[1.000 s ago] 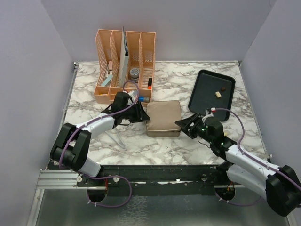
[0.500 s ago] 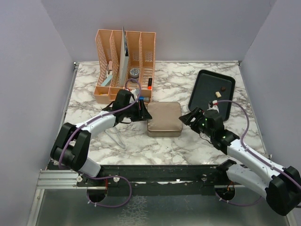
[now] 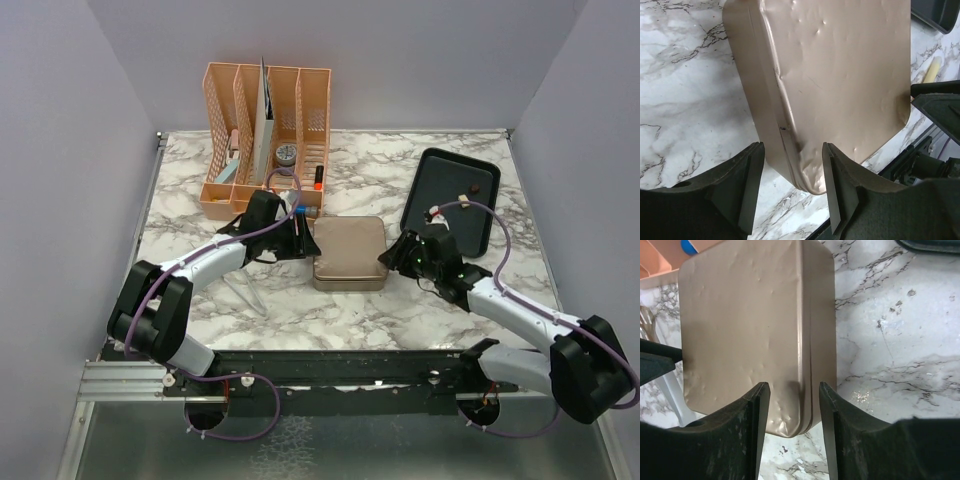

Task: Pack the chocolate
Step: Close the box lid on the packing box.

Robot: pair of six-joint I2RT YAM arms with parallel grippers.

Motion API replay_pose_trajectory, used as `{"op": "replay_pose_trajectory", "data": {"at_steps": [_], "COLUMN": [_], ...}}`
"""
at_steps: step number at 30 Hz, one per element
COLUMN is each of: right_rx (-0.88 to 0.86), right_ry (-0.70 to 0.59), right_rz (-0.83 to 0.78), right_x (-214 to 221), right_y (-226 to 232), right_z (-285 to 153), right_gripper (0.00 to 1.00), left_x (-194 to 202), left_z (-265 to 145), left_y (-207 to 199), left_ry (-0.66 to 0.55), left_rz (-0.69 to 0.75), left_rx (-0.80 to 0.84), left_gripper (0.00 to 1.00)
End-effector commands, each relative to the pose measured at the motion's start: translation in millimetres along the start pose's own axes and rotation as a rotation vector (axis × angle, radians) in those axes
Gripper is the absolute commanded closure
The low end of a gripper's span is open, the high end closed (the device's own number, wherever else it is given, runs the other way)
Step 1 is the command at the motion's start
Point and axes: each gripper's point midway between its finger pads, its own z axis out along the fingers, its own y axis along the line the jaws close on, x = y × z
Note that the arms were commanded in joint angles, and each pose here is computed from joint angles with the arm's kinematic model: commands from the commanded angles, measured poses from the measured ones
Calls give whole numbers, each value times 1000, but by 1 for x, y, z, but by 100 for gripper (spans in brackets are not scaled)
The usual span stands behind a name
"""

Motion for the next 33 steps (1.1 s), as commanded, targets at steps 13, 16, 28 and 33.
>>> {"op": "replay_pose_trajectory", "data": {"at_steps": [13,16,28,33], "right_rx": [-149,-155,-104,-62], "right_ry": [154,159,205,171], "right_rz": [-99,-94,-96,-100], "right_x": [27,29,47,39], "right_y": [23,21,2,-3], "right_z": [-11,-15,-17,-19], "right_gripper": [64,64,62,57], "left_x": [20,22,38,39], "left_z": [-1,-4,-9,-9], "left_y": [-2,-7,-14,-15], "left_ry": [56,56,76,77], "left_rz": [68,77,95,98], "left_rx": [-28,-21,-33,-39], "left_gripper": [51,52,55,52]}}
